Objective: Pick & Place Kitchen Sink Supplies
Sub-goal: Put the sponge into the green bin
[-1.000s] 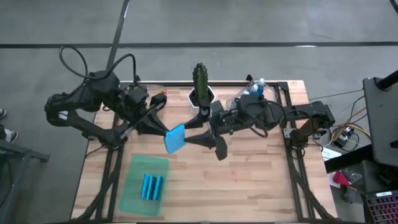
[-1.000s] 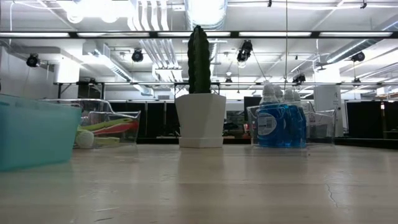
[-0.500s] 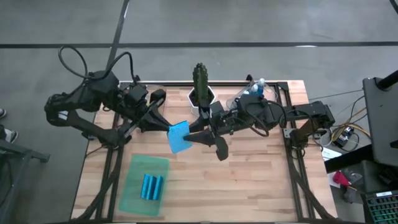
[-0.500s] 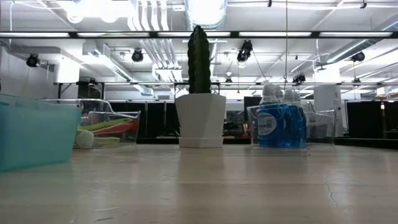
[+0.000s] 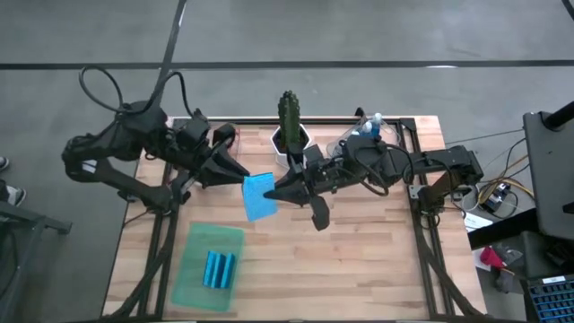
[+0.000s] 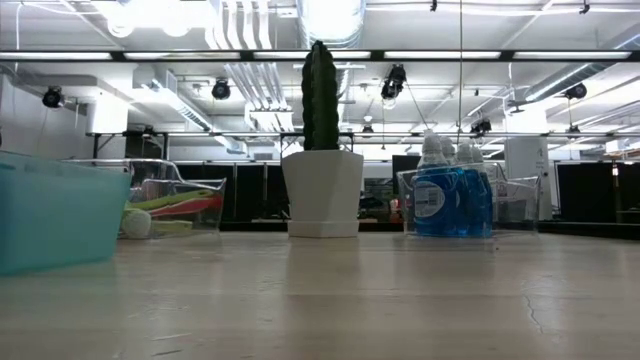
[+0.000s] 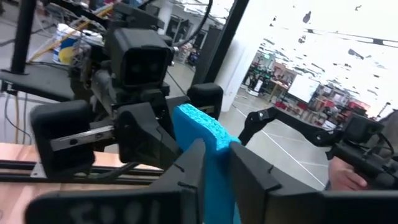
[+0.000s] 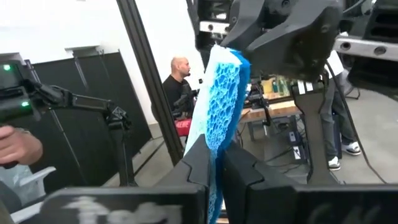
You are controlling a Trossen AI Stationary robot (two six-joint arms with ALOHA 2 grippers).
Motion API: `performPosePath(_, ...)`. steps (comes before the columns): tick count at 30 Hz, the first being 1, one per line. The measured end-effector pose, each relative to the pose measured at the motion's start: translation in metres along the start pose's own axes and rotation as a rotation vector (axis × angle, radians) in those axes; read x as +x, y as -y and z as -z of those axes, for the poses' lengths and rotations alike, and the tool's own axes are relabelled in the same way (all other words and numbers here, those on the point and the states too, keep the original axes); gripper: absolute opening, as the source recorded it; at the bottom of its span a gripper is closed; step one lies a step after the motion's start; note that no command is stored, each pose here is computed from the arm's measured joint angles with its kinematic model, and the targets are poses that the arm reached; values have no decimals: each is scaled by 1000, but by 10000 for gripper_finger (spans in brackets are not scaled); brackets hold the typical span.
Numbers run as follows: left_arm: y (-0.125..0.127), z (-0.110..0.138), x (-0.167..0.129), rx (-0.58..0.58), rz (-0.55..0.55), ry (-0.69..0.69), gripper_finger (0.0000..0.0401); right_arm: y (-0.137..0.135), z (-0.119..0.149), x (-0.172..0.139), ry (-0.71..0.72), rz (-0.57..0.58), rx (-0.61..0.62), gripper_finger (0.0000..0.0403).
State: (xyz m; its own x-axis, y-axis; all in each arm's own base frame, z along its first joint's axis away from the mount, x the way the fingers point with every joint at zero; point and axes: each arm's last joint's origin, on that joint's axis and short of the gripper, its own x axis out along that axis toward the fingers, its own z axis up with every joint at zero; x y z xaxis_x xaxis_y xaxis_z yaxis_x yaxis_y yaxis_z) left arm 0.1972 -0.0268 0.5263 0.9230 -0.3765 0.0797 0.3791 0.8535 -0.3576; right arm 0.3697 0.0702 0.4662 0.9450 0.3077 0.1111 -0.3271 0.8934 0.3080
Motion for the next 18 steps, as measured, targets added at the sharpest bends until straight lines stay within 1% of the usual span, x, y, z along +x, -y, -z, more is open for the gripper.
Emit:
performPosePath(5, 5, -2, -16, -14, -19, 2, 106, -1, 0, 0, -6, -11, -2, 18)
performPosePath(10, 8, 1, -32, -79, -62, -40, 157, -1, -1, -1, 8, 6, -24, 18)
performPosePath(14, 9, 4, -35, -134, -70, -66, 186, 1, -4, -1, 62, 97, -26, 18)
performPosePath(18, 6, 6, -29, -162, -92, -71, 199, 3, -9, -1, 138, 165, -19, 18)
